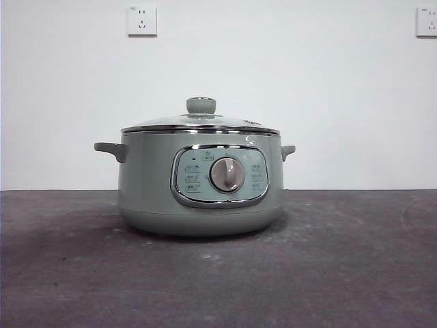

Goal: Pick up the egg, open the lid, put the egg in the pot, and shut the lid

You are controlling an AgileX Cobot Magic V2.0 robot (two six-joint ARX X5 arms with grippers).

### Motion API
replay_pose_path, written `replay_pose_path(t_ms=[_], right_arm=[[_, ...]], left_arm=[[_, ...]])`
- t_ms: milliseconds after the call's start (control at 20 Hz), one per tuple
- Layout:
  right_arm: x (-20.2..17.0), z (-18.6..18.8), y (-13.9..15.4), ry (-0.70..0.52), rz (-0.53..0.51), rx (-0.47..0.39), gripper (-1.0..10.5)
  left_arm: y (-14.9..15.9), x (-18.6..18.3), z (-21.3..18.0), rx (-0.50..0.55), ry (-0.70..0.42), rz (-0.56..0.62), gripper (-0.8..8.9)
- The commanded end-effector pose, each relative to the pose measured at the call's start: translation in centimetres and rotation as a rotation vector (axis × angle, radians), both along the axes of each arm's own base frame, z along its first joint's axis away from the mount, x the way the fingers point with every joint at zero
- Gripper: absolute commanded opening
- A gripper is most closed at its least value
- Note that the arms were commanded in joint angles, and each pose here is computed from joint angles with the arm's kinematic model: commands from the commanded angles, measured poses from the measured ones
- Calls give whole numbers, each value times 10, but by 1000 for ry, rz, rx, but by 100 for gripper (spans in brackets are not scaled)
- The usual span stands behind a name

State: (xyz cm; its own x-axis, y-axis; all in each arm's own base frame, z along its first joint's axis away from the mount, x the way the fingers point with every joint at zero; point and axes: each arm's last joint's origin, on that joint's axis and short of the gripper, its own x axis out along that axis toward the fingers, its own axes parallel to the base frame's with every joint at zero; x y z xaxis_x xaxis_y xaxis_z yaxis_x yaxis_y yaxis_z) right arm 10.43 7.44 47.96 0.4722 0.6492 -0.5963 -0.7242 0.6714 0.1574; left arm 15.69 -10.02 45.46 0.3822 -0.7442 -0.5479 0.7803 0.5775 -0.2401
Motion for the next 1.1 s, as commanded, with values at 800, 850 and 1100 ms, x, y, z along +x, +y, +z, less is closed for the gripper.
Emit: replay_pose_path(t_ms=[800,850,1100], right_arm=[[-1,-1,-1,19,-3,-4,1],[-1,-1,-1,19,-3,-4,1],[-1,-1,-1,19,-3,-4,1]], left_arm=[[72,-30,20,-13,-742,532,-3],[79,-36,6,-15,-794,586,-3],[98,-55,-95,54,-851,829,-3]])
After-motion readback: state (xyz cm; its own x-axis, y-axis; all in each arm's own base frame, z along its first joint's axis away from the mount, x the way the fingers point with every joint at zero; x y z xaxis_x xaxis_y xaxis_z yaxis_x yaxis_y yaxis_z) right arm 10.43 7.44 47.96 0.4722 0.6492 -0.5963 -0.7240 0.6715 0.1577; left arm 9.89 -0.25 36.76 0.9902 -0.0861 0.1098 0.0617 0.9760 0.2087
